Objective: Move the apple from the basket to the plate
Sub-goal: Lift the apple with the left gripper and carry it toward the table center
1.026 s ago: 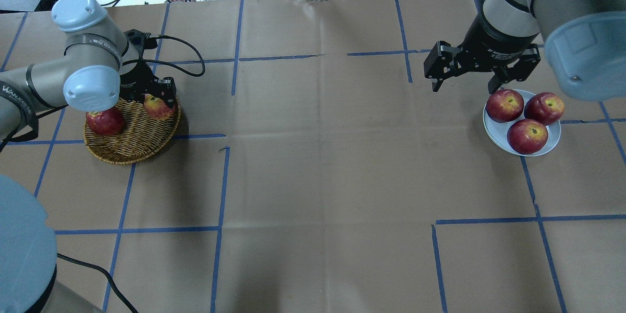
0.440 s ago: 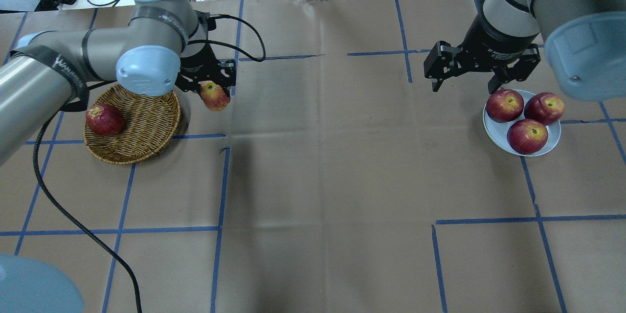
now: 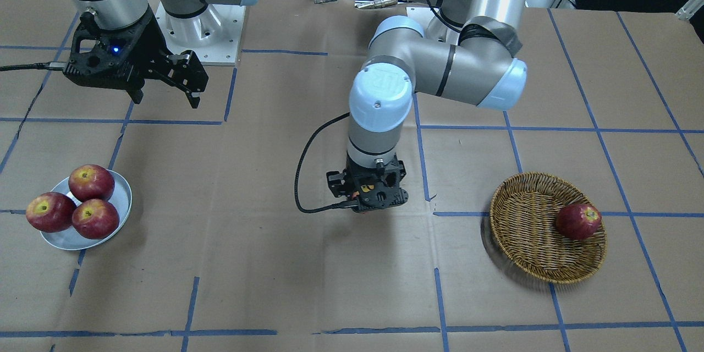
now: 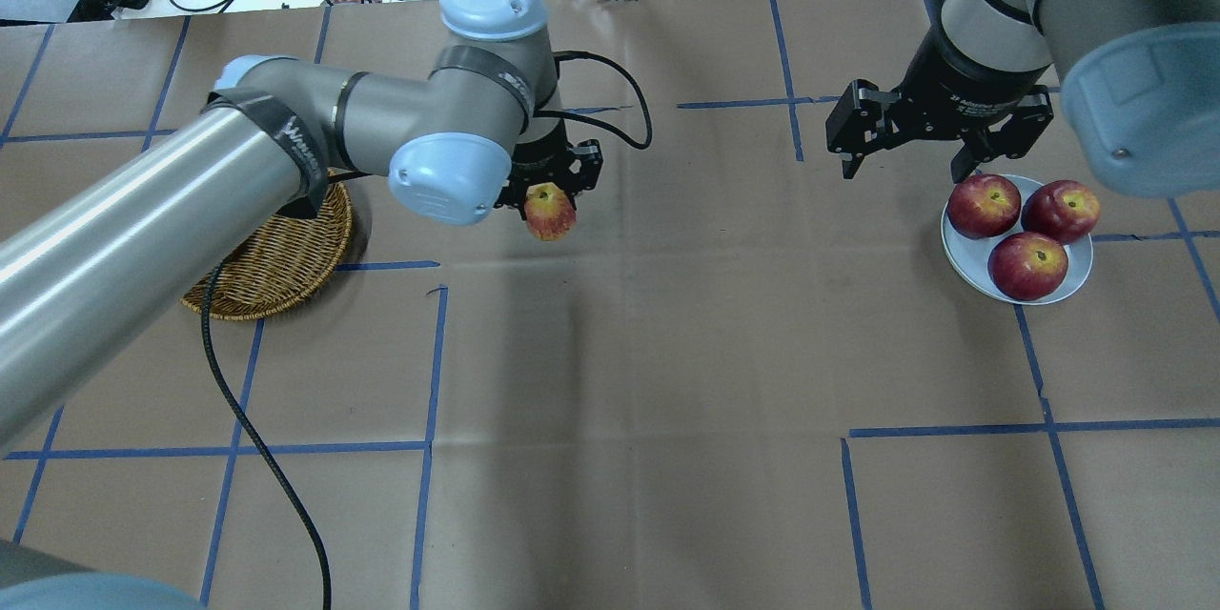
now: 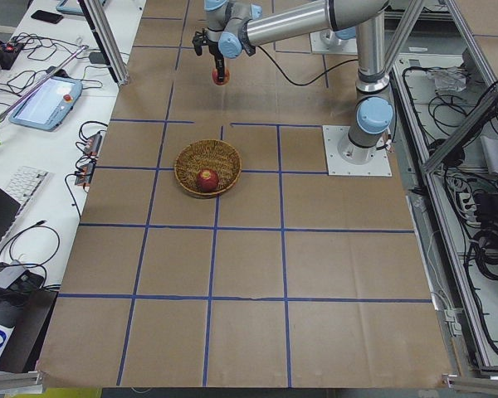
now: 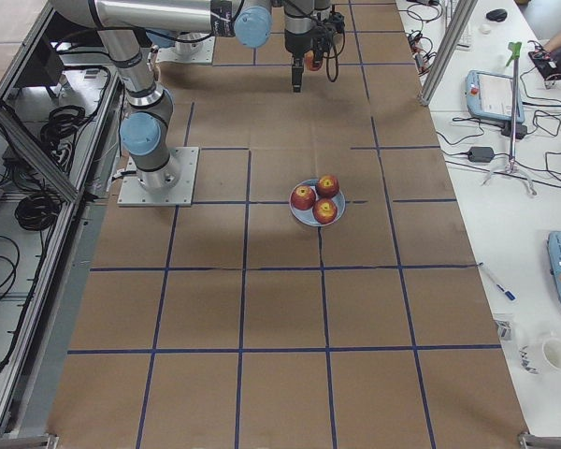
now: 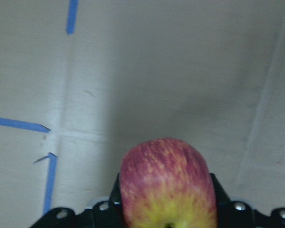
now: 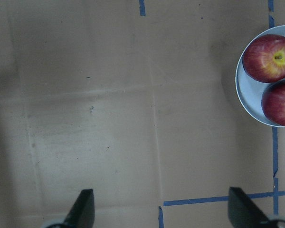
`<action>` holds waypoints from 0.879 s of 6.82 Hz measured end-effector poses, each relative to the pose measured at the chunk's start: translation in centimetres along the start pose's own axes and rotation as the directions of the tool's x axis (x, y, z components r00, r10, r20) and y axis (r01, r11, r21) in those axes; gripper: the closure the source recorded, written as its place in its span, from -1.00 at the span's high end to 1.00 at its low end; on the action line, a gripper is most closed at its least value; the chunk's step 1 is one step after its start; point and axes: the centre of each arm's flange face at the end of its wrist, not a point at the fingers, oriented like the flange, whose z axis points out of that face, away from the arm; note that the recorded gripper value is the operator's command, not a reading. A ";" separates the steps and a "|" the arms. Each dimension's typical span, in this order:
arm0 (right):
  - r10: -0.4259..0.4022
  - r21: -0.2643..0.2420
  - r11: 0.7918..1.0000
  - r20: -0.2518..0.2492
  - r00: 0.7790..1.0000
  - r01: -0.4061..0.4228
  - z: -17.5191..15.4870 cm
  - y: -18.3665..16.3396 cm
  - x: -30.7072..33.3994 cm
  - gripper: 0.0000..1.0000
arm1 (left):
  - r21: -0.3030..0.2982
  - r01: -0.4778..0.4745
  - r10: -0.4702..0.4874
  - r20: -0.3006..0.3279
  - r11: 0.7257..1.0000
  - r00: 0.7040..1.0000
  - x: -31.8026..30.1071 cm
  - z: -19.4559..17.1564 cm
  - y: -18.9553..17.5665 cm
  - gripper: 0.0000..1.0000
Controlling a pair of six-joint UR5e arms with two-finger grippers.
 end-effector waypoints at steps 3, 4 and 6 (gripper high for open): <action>0.000 0.000 1.000 0.000 1.000 0.000 0.0 0.0 0.0 1.00 | -0.009 -0.047 0.047 0.005 0.999 0.999 5.9 4.3 0.9 0.21; 0.000 0.000 1.000 0.000 1.000 0.000 0.0 0.0 0.0 1.00 | -0.018 -0.058 0.058 0.009 0.998 0.998 6.5 5.3 0.9 0.21; 0.000 0.001 1.000 0.000 1.000 0.000 -0.1 0.0 0.0 1.00 | -0.028 -0.067 0.068 0.012 0.997 0.998 6.8 6.7 0.7 0.31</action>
